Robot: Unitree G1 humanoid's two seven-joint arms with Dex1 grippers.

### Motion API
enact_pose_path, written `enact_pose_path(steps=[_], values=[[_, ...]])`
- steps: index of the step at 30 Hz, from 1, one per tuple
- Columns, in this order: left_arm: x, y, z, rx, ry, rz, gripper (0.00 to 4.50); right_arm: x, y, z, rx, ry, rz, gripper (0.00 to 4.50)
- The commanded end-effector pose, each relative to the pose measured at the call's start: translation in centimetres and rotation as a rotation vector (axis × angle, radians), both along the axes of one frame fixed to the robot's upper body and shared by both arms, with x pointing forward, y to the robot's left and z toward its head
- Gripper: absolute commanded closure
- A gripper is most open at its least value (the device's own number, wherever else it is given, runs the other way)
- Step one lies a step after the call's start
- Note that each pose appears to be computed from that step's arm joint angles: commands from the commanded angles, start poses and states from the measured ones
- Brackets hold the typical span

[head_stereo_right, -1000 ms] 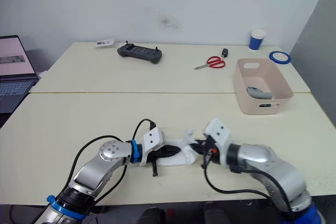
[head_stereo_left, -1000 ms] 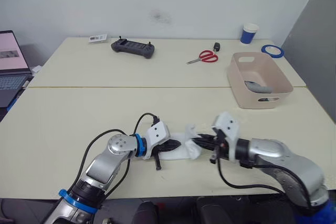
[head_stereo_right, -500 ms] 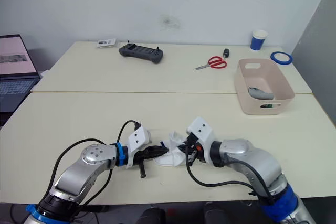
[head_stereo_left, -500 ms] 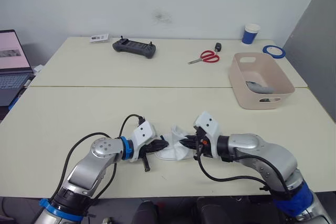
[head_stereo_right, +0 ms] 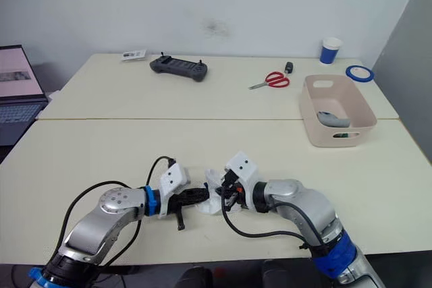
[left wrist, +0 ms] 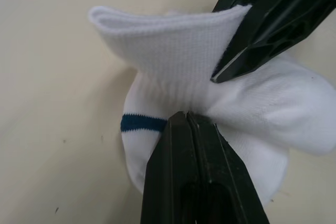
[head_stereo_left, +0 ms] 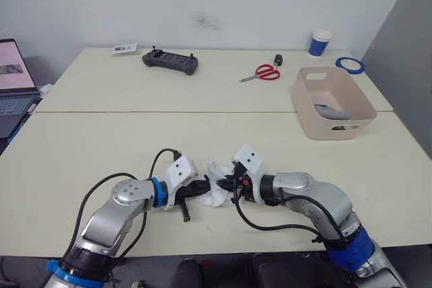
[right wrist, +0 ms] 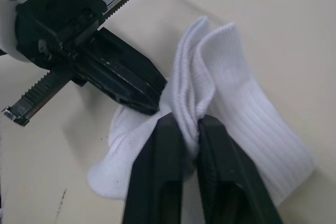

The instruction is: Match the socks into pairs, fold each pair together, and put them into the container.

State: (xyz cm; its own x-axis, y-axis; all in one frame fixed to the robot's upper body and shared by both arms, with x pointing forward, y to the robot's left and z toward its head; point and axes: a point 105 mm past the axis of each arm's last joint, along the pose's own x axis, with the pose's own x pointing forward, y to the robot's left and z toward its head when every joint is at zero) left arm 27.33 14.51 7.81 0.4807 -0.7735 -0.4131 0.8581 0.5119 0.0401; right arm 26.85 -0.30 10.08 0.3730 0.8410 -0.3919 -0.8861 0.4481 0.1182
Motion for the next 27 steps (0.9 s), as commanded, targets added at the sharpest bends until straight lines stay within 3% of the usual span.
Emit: enact_pose_path(steps=[1, 6, 9, 12, 15, 20, 27], values=[[0.3, 1.8, 1.9, -0.03, -0.04, 0.076, 4.5, -1.4, 0.6, 2.5, 0.055, -0.061, 0.101, 2.62], [1.1, 3.6, 3.6, -0.045, -0.094, 0.153, 4.5, -2.6, 0.1, 4.2, 0.067, -0.096, 0.185, 0.88], [1.8, 3.7, 5.8, -0.08, -0.142, 0.148, 4.5, -2.3, -0.6, 4.9, 0.07, -0.121, 0.188, 0.88], [1.7, 2.3, 7.7, -0.096, -0.171, 0.058, 4.5, -0.7, -1.4, 4.7, 0.037, -0.171, 0.113, 1.59], [0.7, -0.1, 8.4, -0.083, -0.162, -0.09, 4.5, 1.1, -1.8, 3.4, -0.026, -0.213, 0.04, 2.67], [0.1, -1.8, 5.6, 0.066, -0.153, -0.228, 4.5, 2.1, -1.4, 1.3, -0.093, -0.237, 0.025, 4.49], [0.4, -0.2, 1.7, 0.205, -0.086, -0.24, 4.5, 2.8, -2.0, -0.4, -0.165, -0.237, 0.005, 4.49]])
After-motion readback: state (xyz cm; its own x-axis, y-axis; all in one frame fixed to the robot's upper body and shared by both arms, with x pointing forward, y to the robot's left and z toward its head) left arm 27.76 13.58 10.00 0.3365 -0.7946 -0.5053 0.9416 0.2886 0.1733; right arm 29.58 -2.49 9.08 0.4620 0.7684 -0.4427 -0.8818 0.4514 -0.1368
